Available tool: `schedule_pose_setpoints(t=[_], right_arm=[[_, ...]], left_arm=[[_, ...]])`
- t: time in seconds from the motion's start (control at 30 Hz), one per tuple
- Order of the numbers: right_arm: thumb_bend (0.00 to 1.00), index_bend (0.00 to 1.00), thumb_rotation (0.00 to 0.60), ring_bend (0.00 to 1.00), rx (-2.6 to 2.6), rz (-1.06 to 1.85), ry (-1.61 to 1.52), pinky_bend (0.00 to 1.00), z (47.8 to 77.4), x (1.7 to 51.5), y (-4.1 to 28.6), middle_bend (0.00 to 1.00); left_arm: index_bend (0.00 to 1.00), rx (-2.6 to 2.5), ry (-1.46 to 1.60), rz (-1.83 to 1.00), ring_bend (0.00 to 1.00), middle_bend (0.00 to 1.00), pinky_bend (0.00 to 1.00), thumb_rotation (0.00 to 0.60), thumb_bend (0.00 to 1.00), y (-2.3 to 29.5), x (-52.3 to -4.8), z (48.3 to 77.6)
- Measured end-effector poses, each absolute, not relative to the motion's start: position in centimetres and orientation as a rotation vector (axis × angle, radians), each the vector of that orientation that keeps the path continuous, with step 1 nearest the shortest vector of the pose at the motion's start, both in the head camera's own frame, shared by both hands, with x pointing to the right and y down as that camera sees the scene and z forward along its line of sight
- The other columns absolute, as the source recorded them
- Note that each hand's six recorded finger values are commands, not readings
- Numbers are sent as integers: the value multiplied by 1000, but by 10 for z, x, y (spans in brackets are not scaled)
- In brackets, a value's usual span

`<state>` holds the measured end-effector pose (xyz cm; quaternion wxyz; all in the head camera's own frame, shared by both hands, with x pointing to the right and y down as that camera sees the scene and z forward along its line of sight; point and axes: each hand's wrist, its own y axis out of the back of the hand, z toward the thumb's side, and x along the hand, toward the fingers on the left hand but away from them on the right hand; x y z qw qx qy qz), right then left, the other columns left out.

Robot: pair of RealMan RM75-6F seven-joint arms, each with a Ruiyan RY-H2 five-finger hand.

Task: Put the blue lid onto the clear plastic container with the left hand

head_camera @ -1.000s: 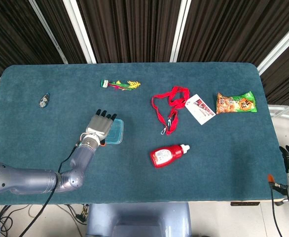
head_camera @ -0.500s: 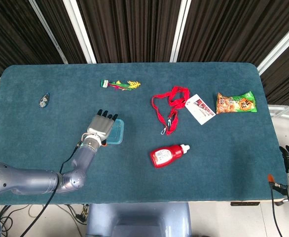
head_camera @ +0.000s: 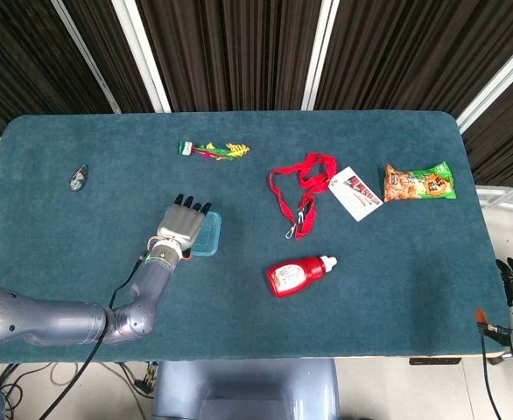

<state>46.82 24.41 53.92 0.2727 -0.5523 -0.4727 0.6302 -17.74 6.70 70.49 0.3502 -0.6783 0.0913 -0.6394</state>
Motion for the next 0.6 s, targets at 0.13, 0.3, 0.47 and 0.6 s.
schedule_pose_setpoints(t=[0.13, 0.3, 0.47, 0.6], right_arm=[[394, 56, 600, 32, -1484, 1695, -1274, 0, 539, 468, 244, 39], [394, 57, 600, 32, -1483, 1697, -1274, 0, 539, 468, 244, 38], [394, 57, 600, 32, -1484, 1698, -1275, 0, 539, 468, 244, 39], [394, 56, 600, 32, -1484, 1698, -1274, 0, 539, 468, 244, 39]], left_arm=[[0, -1757, 232, -1658, 0, 279, 0, 600, 170, 67, -178, 706], [0, -1760, 226, -1656, 0, 261, 0, 600, 170, 68, -178, 708], [0, -1760, 222, -1652, 0, 211, 0, 600, 154, 69, -177, 708], [0, -1755, 217, -1655, 0, 164, 0, 600, 146, 68, -179, 708]])
